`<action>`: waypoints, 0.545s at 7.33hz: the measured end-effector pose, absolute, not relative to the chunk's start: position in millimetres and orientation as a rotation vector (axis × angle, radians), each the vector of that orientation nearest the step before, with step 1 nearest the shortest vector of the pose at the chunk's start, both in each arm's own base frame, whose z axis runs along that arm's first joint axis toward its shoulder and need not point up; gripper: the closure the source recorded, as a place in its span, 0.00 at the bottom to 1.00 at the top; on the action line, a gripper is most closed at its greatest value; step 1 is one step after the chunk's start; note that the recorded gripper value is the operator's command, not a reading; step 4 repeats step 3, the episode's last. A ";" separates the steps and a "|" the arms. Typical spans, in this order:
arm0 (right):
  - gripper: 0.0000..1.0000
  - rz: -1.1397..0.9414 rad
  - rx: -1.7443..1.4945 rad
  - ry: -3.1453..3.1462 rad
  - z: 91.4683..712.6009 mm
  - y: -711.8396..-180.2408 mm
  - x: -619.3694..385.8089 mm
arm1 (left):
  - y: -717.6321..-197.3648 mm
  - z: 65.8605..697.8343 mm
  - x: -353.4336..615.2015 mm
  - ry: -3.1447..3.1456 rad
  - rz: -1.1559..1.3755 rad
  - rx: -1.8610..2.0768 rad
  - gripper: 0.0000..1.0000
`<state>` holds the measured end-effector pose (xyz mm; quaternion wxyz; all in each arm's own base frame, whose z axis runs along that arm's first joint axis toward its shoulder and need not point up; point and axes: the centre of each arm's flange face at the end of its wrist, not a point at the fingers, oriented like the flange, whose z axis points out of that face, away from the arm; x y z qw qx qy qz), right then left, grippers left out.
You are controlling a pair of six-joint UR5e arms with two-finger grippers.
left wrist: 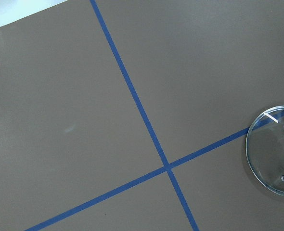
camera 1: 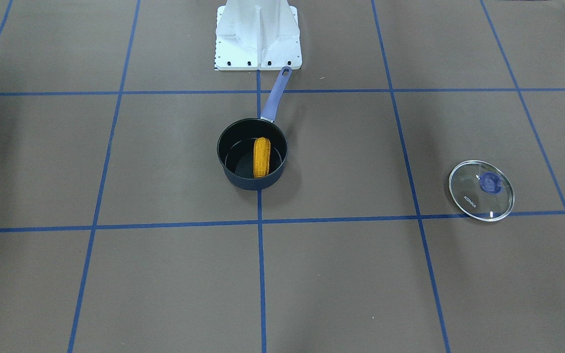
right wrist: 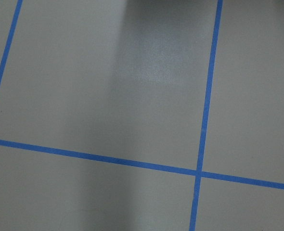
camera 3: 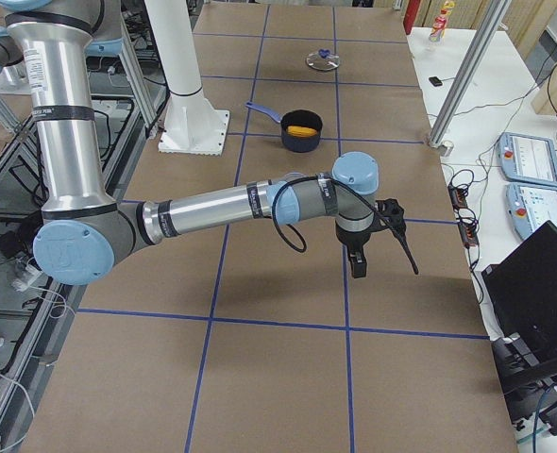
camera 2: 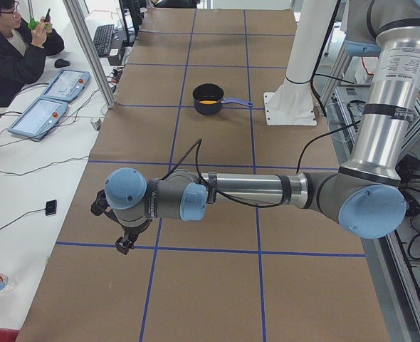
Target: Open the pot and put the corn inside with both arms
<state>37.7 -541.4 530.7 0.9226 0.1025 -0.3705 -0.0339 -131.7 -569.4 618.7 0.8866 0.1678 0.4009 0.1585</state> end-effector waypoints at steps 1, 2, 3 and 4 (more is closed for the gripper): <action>0.00 -0.065 0.206 -0.763 532.1 -540.7 37.8 | -569.8 618.3 -131.8 0.833 0.330 0.349 0.02; 0.00 -0.063 0.204 -0.765 533.5 -539.7 37.7 | -570.0 618.3 -131.8 0.832 0.329 0.349 0.02; 0.00 -0.062 0.202 -0.766 534.5 -539.2 37.7 | -570.0 618.5 -131.8 0.832 0.328 0.347 0.02; 0.00 -0.062 0.202 -0.766 534.5 -539.2 37.7 | -570.0 618.5 -131.8 0.832 0.328 0.347 0.02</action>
